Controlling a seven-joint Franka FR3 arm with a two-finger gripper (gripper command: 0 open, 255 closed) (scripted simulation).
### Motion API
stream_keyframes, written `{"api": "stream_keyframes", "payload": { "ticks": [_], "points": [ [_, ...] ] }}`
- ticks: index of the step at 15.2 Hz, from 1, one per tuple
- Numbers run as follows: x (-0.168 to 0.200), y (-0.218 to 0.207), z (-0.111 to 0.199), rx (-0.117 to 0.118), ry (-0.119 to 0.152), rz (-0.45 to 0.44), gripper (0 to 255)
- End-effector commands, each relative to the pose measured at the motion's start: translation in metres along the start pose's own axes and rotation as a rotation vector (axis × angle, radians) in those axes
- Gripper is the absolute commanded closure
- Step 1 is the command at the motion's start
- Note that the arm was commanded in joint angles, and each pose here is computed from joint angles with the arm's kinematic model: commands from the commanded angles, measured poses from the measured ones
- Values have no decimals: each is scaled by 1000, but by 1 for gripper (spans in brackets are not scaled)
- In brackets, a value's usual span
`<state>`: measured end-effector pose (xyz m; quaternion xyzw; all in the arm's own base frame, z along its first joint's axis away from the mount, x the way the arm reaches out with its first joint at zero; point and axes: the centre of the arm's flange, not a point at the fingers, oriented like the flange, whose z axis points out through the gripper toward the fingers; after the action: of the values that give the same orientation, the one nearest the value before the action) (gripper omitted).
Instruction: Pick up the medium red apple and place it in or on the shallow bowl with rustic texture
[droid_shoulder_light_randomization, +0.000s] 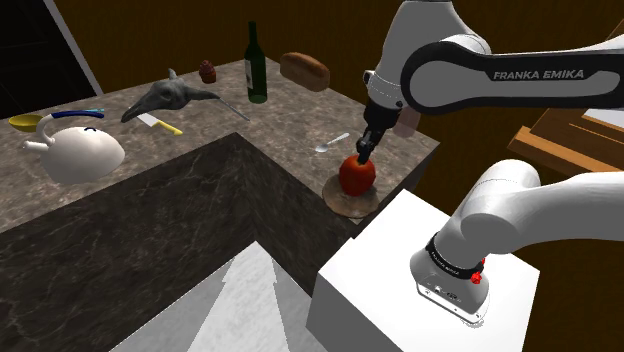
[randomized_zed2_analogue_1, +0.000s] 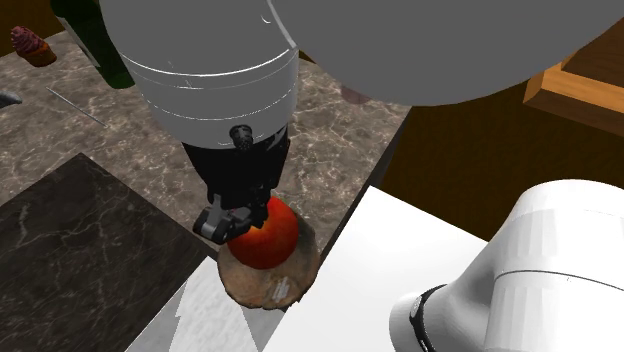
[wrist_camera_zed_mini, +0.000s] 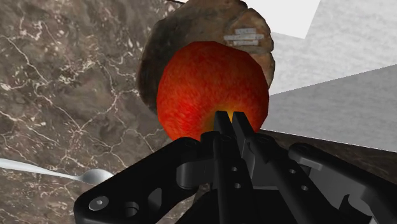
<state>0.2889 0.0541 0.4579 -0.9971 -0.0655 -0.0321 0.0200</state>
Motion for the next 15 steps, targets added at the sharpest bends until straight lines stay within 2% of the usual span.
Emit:
{"api": "stream_keyframes", "payload": {
  "ticks": [1,3,4,9,13,15],
  "points": [
    [0,0,0,0,0,0,255],
    [0,0,0,0,0,0,255],
    [0,0,0,0,0,0,0],
    [0,0,0,0,0,0,0],
    [0,0,-50,0,0,0,0],
    [0,0,-50,0,0,0,0]
  ]
}}
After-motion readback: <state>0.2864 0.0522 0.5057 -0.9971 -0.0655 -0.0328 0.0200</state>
